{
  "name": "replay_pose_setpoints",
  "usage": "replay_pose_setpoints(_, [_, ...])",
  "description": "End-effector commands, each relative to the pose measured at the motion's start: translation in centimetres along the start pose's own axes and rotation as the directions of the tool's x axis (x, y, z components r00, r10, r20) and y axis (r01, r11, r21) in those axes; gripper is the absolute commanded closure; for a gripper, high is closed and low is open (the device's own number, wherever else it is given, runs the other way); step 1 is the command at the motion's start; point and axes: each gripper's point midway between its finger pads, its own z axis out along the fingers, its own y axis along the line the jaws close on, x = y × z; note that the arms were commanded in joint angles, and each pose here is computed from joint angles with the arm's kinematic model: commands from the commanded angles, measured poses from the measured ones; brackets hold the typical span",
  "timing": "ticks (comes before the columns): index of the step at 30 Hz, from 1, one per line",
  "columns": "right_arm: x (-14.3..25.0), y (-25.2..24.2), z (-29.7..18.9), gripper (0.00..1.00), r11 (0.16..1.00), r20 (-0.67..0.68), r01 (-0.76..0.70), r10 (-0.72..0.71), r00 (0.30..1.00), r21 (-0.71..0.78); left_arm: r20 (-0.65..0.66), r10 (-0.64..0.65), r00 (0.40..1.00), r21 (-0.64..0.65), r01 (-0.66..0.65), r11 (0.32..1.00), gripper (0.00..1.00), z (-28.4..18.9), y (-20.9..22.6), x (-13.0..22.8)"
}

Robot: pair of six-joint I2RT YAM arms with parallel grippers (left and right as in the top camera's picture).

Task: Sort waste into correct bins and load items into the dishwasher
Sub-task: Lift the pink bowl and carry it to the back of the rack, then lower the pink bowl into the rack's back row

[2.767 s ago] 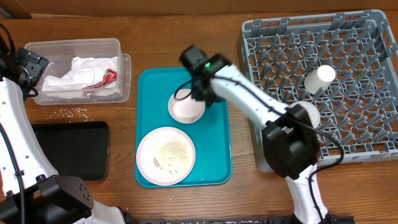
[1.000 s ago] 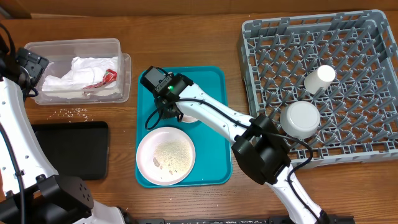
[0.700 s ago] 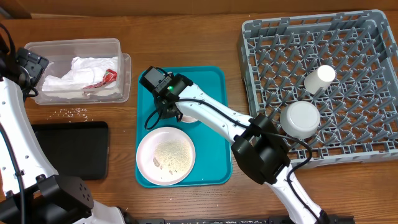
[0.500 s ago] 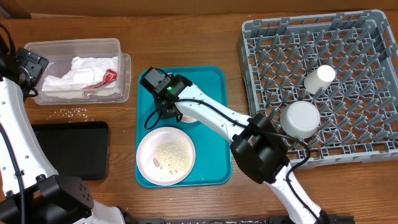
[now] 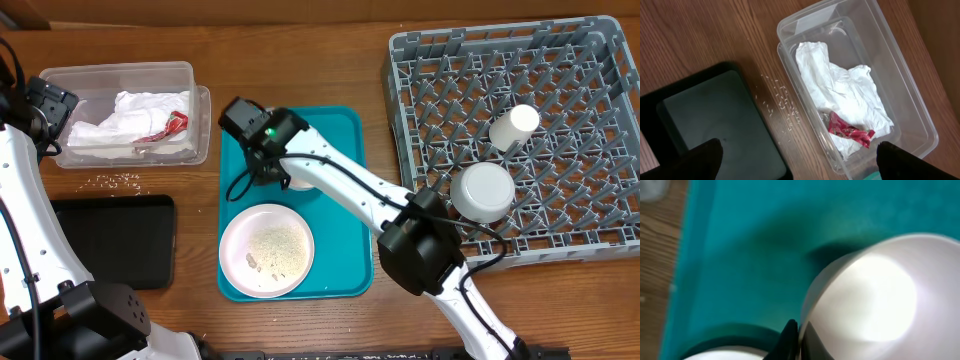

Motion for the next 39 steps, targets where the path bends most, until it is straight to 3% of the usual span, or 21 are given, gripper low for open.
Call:
replay_pose_setpoints(1, [-5.4, -2.9, -7.3, 0.96, 0.994, 0.139, -0.09, 0.097, 0.985, -0.055, 0.001, -0.011, 1.0, -0.012, 0.011, 1.0, 0.0, 0.3, 0.1, 0.0])
replay_pose_setpoints(8, [-8.8, -16.5, -16.5, 0.96, 0.952, 0.223, -0.295, 0.307, 0.925, -0.087, 0.001, -0.011, 1.0, -0.012, 0.011, 1.0, 0.0, 0.3, 0.1, 0.0])
replay_pose_setpoints(12, [-8.9, -22.5, -19.1, 0.96, 0.911, 0.185, -0.308, 0.364, 0.913, -0.275, 0.001, -0.011, 1.0, -0.011, 0.011, 1.0, 0.0, 0.3, 0.1, 0.0])
replay_pose_setpoints(18, [-8.7, -29.7, -20.8, 0.96, 0.767, 0.151, -0.245, 0.404, 0.902, -0.594, 0.001, -0.011, 1.0, -0.011, 0.011, 1.0, 0.0, 0.3, 0.1, 0.0])
replay_pose_setpoints(28, [-10.1, -36.3, -18.4, 0.95, 0.536, 0.193, -0.108, 0.476, 0.858, -0.837, 0.001, -0.011, 1.0, -0.011, 0.011, 1.0, 0.0, 0.3, 0.1, 0.0])
replay_pose_setpoints(31, [-10.5, -38.6, -15.2, 0.96, 0.461, 0.114, -0.196, 0.562, 0.819, -0.865, 0.001, -0.011, 1.0, -0.012, 0.011, 1.0, 0.0, 0.3, 0.1, 0.0])
replay_pose_setpoints(35, [-10.1, -39.8, -14.2, 0.96, 0.367, 0.068, -0.194, 0.594, 0.802, -0.91, 0.001, -0.011, 1.0, -0.011, 0.011, 1.0, 0.0, 0.3, 0.1, 0.0])
replay_pose_setpoints(39, [-9.0, -41.3, -13.3, 0.96, 0.323, 0.01, -0.251, 0.631, 0.775, -0.912, 0.001, -0.011, 1.0, -0.011, 0.011, 1.0, 0.0, 0.3, 0.1, 0.0])
